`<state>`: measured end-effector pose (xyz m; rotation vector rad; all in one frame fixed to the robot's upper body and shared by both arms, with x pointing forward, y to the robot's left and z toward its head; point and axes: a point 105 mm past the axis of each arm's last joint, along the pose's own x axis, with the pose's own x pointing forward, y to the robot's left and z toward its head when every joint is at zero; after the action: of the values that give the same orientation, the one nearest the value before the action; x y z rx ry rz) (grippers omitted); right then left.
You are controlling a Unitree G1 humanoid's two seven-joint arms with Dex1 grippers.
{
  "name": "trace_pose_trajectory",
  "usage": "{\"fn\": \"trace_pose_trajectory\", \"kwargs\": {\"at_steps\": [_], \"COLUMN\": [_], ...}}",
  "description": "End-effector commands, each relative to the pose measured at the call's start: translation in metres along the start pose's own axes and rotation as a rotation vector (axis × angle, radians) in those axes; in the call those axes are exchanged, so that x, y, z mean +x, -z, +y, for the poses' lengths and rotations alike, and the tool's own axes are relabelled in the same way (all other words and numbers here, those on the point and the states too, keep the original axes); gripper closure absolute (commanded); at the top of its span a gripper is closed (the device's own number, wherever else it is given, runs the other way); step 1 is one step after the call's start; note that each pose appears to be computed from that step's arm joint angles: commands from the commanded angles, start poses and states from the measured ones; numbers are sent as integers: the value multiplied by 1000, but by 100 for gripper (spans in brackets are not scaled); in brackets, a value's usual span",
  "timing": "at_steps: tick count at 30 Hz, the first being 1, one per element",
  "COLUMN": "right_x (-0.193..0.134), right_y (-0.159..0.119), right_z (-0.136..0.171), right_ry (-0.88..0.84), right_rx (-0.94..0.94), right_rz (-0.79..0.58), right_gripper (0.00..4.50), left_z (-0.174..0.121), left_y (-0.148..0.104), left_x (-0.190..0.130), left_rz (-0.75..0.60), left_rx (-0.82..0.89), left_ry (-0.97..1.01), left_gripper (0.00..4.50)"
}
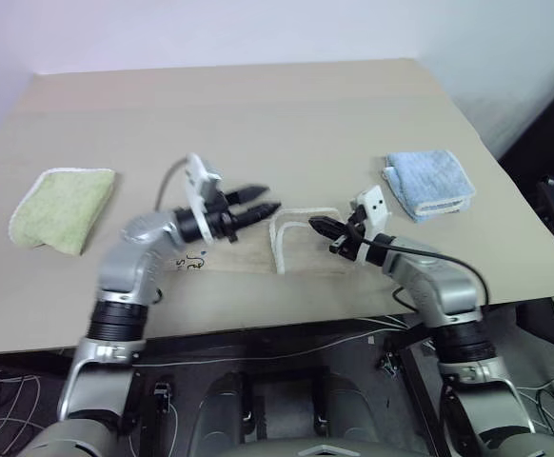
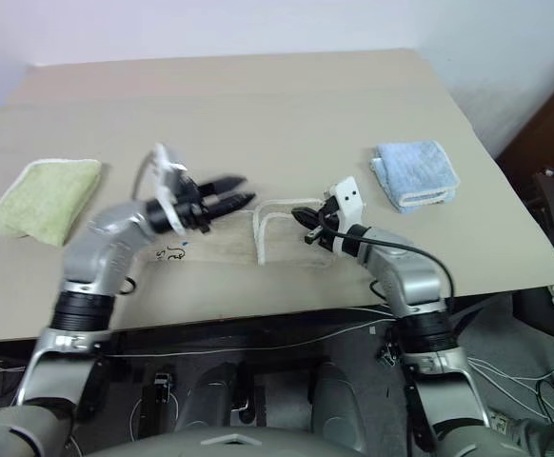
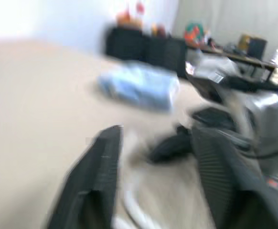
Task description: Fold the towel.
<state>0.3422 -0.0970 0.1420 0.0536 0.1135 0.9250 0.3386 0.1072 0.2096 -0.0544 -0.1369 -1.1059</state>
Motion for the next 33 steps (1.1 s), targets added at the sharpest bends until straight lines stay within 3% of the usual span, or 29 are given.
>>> {"fn": "trace_pose_trajectory", "kwargs": {"at_steps": [1, 3, 4, 8, 12, 17, 25, 33], "right_x": [-3, -1, 1, 11, 23, 30, 35, 33], "right_y": [-28, -31, -31, -30, -29, -25, -27, -27], "right_z": [25, 33, 35, 41, 41, 43, 43, 39], "right_ry": [-157, -207, -219, -254, -243, -288, -332, -322], "right_rx": [-66, -101, -122, -197, -224, -262, -275, -297], "right_rz": [-34, -14, 1, 35, 32, 52, 66, 81], "right_gripper": [361, 290, 258, 121, 1, 1, 1, 1], "left_z": [10, 20, 24, 37, 33, 25, -11, -15], "left_y": [-33, -34, -31, -10, 6, 31, 69, 93], "left_x": [-22, -40, -50, -91, -125, -163, -169, -157], "left_rz": [-58, -43, -25, 61, 137, 141, 161, 66], "left_rx": [-39, -95, -116, -207, -244, -392, -640, -900], "left_ry": [-109, -216, -266, -493, -680, -926, -997, -1032], "left_gripper": [85, 12, 0, 0, 0, 0, 0, 0]}}
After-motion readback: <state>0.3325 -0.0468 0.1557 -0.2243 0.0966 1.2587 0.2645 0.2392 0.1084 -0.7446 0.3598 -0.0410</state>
